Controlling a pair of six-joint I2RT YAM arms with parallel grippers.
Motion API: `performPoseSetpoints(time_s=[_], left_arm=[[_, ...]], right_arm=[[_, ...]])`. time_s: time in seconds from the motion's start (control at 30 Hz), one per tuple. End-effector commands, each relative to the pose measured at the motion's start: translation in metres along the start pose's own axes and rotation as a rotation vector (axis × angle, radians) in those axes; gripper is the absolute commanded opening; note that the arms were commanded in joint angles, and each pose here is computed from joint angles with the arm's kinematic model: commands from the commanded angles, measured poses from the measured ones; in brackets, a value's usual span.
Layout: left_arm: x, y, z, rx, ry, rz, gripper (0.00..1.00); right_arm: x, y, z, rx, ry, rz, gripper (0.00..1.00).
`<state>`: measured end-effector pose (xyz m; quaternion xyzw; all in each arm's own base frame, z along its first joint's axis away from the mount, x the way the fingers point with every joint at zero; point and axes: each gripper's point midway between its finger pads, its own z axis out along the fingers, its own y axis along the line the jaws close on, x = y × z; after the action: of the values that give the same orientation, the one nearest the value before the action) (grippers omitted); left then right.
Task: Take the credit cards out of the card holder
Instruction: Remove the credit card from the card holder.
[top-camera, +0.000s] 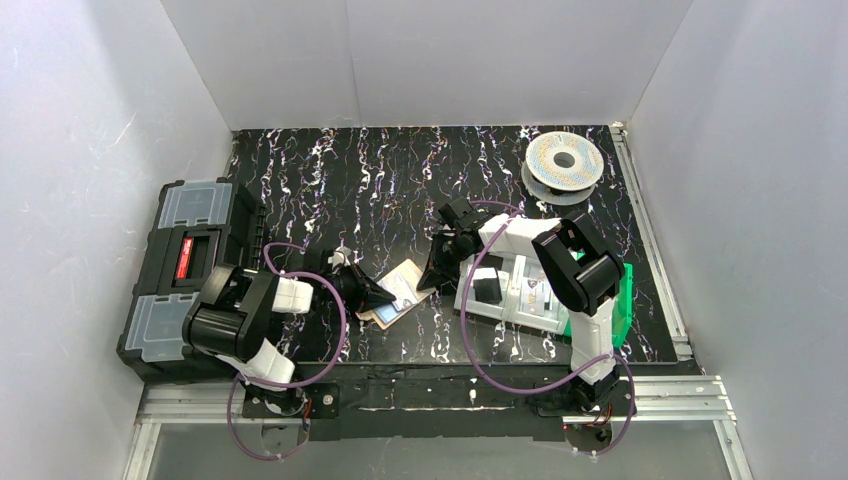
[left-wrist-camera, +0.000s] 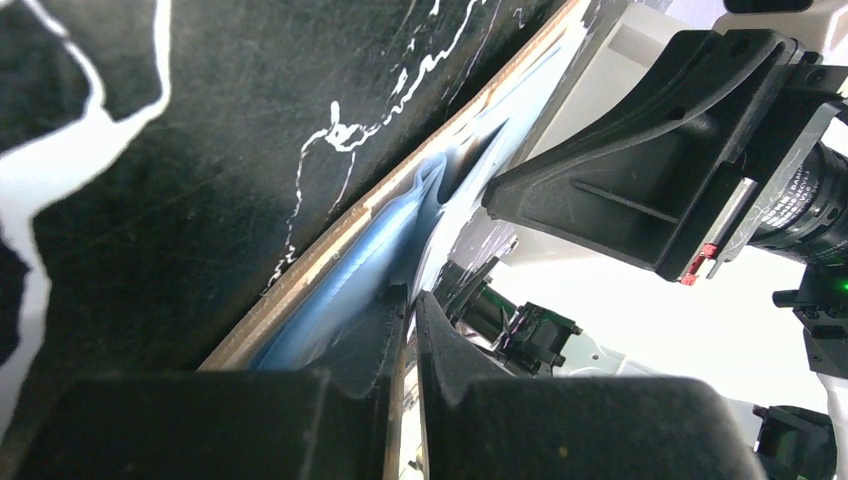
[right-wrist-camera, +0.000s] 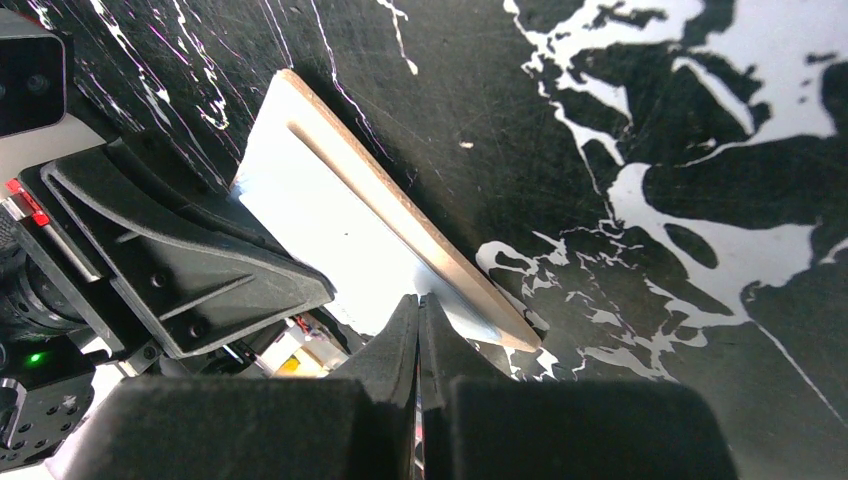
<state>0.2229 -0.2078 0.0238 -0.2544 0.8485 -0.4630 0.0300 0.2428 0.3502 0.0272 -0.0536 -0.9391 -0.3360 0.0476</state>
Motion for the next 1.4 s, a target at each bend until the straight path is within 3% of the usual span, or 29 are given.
performPoseSetpoints(time_s=[0.0, 0.23, 0.57, 1.37], left_arm=[[0.003, 0.016, -0.004, -0.067, -0.006, -0.016, 0.06], [0.003, 0.015, -0.004, -0.054, -0.007, -0.017, 0.11], [0.003, 0.018, -0.008, -0.067, -0.017, -0.025, 0.0], [0.005, 0.047, -0.044, -0.358, -0.069, 0.048, 0.0]], right_arm=[[-0.006, -0.02, 0.004, 0.094, -0.037, 0.004, 0.01], [-0.006, -0.022, 0.006, 0.097, -0.03, 0.007, 0.01], [-0.006, -0.024, 0.007, 0.104, -0.027, 0.011, 0.01], [-0.005, -0.029, 0.011, 0.116, -0.018, 0.017, 0.01]])
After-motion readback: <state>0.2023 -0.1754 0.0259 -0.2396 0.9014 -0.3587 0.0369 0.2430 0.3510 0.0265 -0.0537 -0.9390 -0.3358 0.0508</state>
